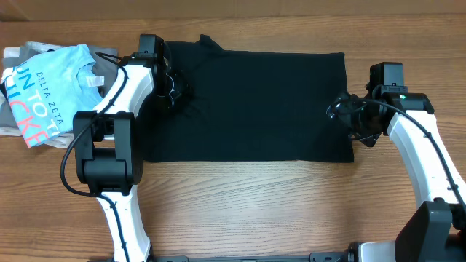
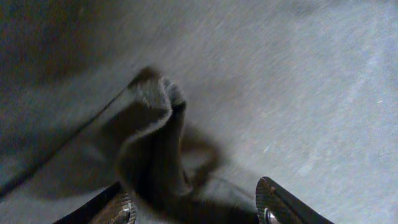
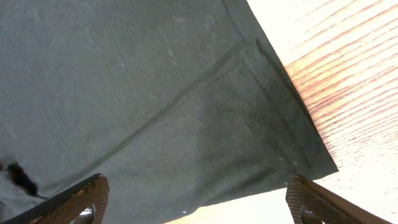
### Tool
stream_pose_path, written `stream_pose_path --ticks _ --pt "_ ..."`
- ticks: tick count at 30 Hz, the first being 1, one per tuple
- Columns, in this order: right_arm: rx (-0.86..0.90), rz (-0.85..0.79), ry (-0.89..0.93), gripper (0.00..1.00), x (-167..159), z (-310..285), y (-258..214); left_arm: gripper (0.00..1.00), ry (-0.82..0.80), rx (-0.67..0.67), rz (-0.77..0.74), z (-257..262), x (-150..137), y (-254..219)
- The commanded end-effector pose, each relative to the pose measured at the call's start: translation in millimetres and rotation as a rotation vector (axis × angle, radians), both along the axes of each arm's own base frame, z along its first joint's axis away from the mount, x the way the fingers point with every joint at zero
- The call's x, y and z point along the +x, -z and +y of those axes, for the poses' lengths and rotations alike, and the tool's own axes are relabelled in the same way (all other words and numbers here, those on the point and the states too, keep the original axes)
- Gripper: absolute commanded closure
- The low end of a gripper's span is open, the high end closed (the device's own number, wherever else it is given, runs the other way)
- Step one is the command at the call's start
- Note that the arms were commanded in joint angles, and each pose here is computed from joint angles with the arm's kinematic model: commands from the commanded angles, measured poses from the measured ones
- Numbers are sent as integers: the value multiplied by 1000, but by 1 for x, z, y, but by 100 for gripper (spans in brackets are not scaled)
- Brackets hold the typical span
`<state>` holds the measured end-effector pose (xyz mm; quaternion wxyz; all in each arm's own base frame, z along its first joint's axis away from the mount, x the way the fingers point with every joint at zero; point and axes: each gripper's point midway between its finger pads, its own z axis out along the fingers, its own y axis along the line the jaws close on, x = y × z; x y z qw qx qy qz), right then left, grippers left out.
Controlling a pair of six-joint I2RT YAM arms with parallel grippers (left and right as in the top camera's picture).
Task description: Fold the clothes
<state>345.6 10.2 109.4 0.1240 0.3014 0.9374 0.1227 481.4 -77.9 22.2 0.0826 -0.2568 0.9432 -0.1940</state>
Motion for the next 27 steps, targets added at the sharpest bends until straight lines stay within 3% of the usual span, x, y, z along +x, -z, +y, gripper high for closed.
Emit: stream_pose_path --ticks 1,10,16,23,27 --pt "4 -20 -7 5 3 2 -6 37 9 -22 -37 -8 10 -4" --pt "5 -1 -7 5 -1 3 -5 37 57 -45 -136 -34 31 -4" --pt "5 7 -7 5 -3 3 -4 28 87 -38 -167 -47 37 5" --pt "5 4 -7 5 -2 3 -4 25 5 41 -281 -7 65 -57" --pt "0 -43 -14 5 8 2 -8 28 1 22 -359 4 79 -107"
